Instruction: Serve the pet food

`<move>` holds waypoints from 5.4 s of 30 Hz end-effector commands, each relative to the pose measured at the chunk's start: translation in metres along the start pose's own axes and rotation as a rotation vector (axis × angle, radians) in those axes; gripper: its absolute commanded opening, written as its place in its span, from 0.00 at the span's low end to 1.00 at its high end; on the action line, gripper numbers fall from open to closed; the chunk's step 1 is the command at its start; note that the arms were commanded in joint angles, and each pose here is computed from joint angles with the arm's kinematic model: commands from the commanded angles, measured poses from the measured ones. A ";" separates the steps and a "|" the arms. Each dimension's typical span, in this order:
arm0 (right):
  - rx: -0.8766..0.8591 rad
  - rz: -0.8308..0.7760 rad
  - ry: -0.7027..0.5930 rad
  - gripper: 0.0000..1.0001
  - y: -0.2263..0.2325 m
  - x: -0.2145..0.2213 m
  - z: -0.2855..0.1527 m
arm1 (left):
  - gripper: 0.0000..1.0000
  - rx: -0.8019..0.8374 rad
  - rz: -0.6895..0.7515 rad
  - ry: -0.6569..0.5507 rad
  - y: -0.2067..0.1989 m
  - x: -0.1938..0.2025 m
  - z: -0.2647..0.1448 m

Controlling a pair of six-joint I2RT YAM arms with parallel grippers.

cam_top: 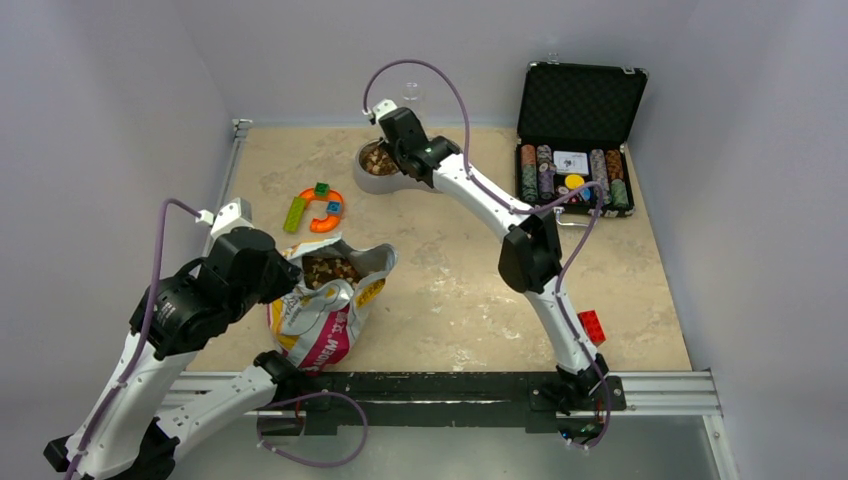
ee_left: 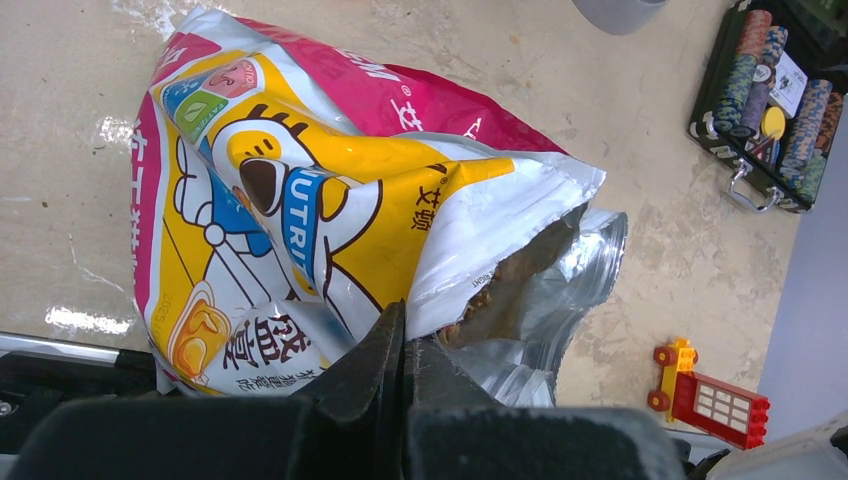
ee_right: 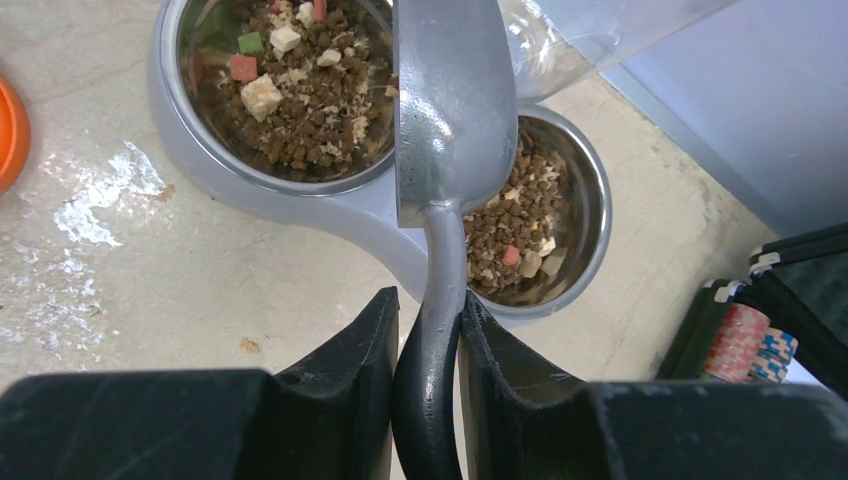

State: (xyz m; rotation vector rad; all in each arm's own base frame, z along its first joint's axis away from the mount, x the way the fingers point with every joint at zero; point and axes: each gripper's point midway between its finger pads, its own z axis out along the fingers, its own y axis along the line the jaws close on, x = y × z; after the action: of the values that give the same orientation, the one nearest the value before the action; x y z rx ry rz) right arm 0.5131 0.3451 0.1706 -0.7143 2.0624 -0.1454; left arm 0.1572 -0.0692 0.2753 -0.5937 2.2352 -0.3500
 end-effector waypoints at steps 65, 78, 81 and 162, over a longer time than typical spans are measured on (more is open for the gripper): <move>-0.841 0.368 -0.035 0.00 0.010 0.028 -0.376 | 0.00 0.186 0.313 0.184 -0.062 0.022 0.028; -0.925 0.368 0.063 0.00 0.042 0.079 -0.382 | 0.00 0.348 0.409 0.202 -0.100 0.017 0.019; -0.903 0.359 0.122 0.00 0.056 0.074 -0.360 | 0.00 0.351 0.398 0.207 -0.097 0.018 0.014; -0.899 0.127 0.520 0.00 0.214 0.080 -0.287 | 0.00 0.380 0.202 0.176 -0.071 0.023 -0.019</move>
State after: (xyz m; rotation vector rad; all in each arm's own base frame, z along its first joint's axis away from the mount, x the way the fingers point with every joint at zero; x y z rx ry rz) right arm 0.1688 0.4130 0.2045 -0.9790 2.6831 0.9241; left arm 0.1576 -0.1230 0.2818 -0.1720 2.3383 -0.5612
